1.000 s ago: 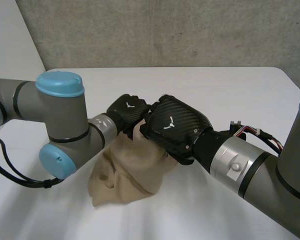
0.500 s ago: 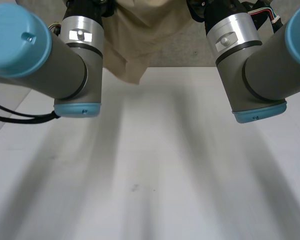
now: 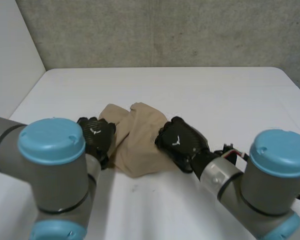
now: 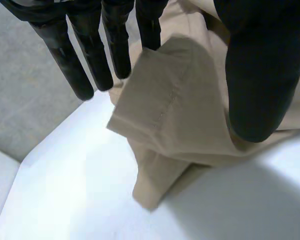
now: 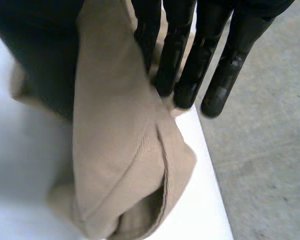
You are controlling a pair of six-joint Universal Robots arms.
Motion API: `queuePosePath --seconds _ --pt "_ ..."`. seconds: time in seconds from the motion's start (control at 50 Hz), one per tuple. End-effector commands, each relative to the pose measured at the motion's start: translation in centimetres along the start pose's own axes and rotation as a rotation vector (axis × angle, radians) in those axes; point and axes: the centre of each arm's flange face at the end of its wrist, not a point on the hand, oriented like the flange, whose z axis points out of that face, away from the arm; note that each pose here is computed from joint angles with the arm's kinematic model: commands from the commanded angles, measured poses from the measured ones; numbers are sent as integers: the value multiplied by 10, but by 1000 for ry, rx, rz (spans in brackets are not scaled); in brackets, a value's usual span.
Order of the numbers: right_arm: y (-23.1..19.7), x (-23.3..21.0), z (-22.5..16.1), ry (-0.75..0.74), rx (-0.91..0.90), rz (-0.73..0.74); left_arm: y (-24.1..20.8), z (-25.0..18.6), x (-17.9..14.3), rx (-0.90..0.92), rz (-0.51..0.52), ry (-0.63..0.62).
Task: Fold the shorts.
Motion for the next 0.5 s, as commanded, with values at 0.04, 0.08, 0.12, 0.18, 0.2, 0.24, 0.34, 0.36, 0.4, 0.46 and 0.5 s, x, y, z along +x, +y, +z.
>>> queuePosePath --seconds 0.04,0.08,0.12,0.18,0.2,0.24,0.34,0.36,0.4,0.46,0.5 --pt "-37 32 -25 102 114 44 -43 -32 -30 142 -93 -57" --pt "-45 56 -32 176 137 113 -51 -34 -34 176 -106 -57" --pt "-39 84 -38 266 129 234 -60 -33 -33 217 -114 -29" --pt "-29 106 -44 345 122 403 -70 -29 -33 265 -118 16" --pt "-26 111 -45 360 122 454 -75 -24 -33 295 -117 48" --pt "-20 117 -47 380 118 541 -79 -20 -34 317 -113 85" --pt "1 132 -52 407 38 748 -82 8 -21 362 -83 223" --pt "4 134 -53 408 19 762 -82 15 -17 368 -78 244" --pt "19 133 -53 395 -59 814 -85 23 -11 381 -65 281" --pt "38 122 -44 340 -163 877 -87 34 -11 391 -50 291" --pt "46 117 -40 317 -204 900 -86 45 -9 388 -22 295"
